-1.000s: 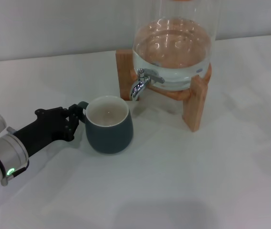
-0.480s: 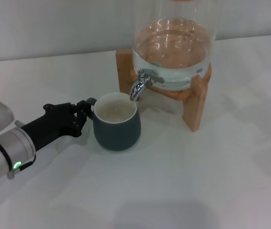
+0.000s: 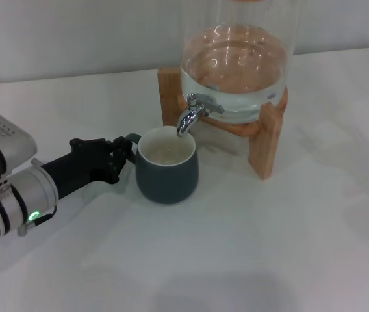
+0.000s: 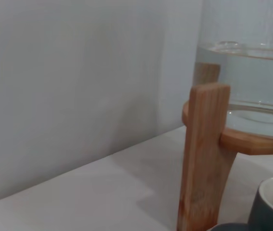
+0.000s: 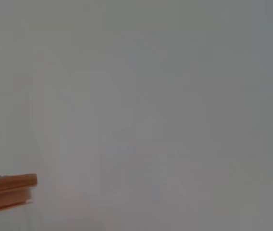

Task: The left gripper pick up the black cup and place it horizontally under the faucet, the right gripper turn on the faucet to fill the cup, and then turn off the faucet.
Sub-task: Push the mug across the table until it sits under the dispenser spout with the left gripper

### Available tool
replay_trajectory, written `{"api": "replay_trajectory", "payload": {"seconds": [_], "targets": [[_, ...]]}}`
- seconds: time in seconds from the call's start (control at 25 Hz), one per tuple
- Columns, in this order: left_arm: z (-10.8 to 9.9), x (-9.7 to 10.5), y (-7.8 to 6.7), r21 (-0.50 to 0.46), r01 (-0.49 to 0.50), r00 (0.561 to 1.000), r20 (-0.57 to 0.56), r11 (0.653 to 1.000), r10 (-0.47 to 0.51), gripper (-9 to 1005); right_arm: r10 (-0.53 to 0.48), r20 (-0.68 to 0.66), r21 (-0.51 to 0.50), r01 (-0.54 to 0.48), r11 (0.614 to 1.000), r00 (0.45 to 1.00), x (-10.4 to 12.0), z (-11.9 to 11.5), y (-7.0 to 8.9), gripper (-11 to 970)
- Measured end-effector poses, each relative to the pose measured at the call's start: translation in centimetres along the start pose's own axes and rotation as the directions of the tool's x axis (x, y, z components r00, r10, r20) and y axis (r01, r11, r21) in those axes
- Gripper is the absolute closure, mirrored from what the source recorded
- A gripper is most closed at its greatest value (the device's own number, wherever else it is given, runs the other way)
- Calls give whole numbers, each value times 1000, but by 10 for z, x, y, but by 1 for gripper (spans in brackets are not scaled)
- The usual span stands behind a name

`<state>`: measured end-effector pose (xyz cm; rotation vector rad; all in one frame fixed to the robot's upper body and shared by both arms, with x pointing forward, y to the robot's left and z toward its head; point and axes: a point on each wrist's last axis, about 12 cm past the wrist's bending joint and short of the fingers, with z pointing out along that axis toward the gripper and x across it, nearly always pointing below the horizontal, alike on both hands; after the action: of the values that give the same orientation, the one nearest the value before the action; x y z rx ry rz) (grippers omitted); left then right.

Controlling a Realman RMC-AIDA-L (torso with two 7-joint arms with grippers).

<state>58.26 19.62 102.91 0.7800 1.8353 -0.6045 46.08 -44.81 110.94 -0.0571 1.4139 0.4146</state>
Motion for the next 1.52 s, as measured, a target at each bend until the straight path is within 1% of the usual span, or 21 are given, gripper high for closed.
{"api": "replay_trajectory", "payload": {"seconds": [0.2,0.52,1.04,1.24,1.52], "targets": [[5,-5,-4,25,-22,1000,-1,999,22,813,1,2,0,-1,1000,1000,0,-1,0,255],[6,-5,-6,38,-28,1000,0,999,28,805,2,2,2,-2,1000,1000,0,-3,0,255],[1,-2,-4,25,13,1000,8,1000,-13,793,2,5,3,-2,1000,1000,0,-3,0,256],[0,-1,-3,22,20,1000,9,1000,-20,733,2,5,3,-2,1000,1000,0,-3,0,256],[-4,4,-3,19,29,1000,-3,999,-28,732,2,6,5,-2,1000,1000,0,-3,0,256]]}}
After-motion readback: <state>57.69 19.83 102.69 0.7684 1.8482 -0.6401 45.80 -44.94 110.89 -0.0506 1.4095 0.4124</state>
